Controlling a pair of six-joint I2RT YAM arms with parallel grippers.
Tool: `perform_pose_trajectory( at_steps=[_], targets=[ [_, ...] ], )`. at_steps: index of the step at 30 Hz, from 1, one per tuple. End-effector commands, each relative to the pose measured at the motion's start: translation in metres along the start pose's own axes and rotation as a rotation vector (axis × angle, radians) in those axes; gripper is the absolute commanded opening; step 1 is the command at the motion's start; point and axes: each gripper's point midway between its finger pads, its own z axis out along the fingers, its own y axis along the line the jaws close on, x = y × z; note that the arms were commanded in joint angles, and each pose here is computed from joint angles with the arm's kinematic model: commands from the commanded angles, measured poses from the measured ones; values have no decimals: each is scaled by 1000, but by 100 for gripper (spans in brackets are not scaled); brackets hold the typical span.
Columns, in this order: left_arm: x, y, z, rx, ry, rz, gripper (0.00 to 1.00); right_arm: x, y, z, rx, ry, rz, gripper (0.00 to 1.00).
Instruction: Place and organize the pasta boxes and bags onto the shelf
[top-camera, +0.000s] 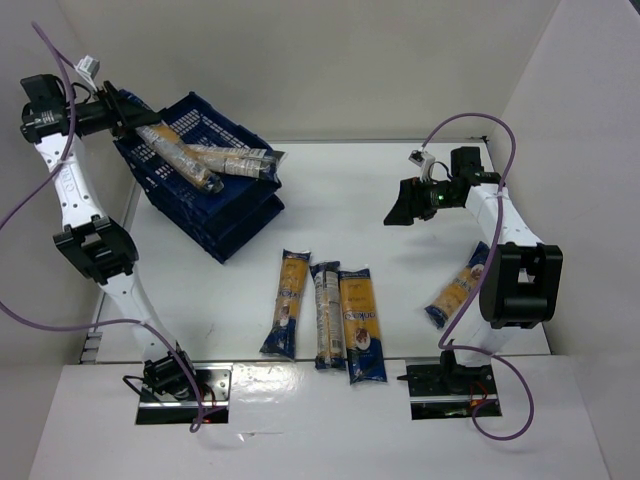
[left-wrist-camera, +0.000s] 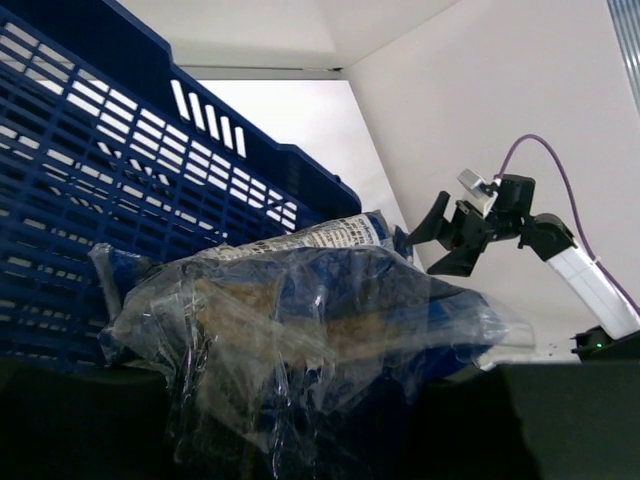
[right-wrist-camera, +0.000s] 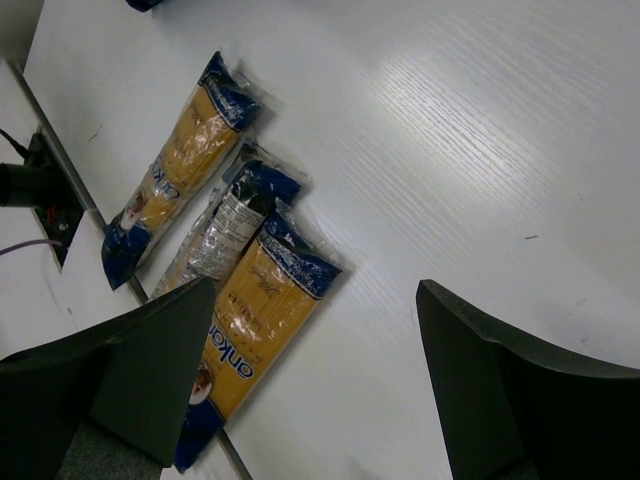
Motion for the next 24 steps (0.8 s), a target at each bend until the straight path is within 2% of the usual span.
perform_pose_trajectory(
  at_steps=[1, 5, 7, 9, 10, 11, 12, 13, 24],
  targets=[
    [-11, 5, -8, -26, -27, 154, 20, -12, 11, -8, -13, -27, -49, 90],
    [-14, 6, -14, -59, -40, 173, 39, -11, 10, -6, -23, -24, -51, 90],
    [-13, 8, -14, -70, -39, 172, 45, -11, 10, -6, -23, -24, -51, 90],
    [-13, 11, -15, -84, -38, 172, 55, -10, 11, -6, -25, -19, -44, 90],
    [-11, 11, -15, -85, -35, 173, 57, -10, 11, -6, -25, -19, -44, 90],
    [-12, 13, -15, -95, -37, 172, 65, -10, 10, -6, -25, -19, -53, 90],
    [-12, 15, -15, -106, -39, 172, 65, -10, 10, -6, -25, -19, -53, 90],
    [-11, 15, -15, -106, -36, 173, 73, -10, 10, -6, -25, -19, -53, 90],
    [-17, 17, -21, -189, -50, 234, 83, -7, 10, -4, -37, -11, -48, 90]
  ],
)
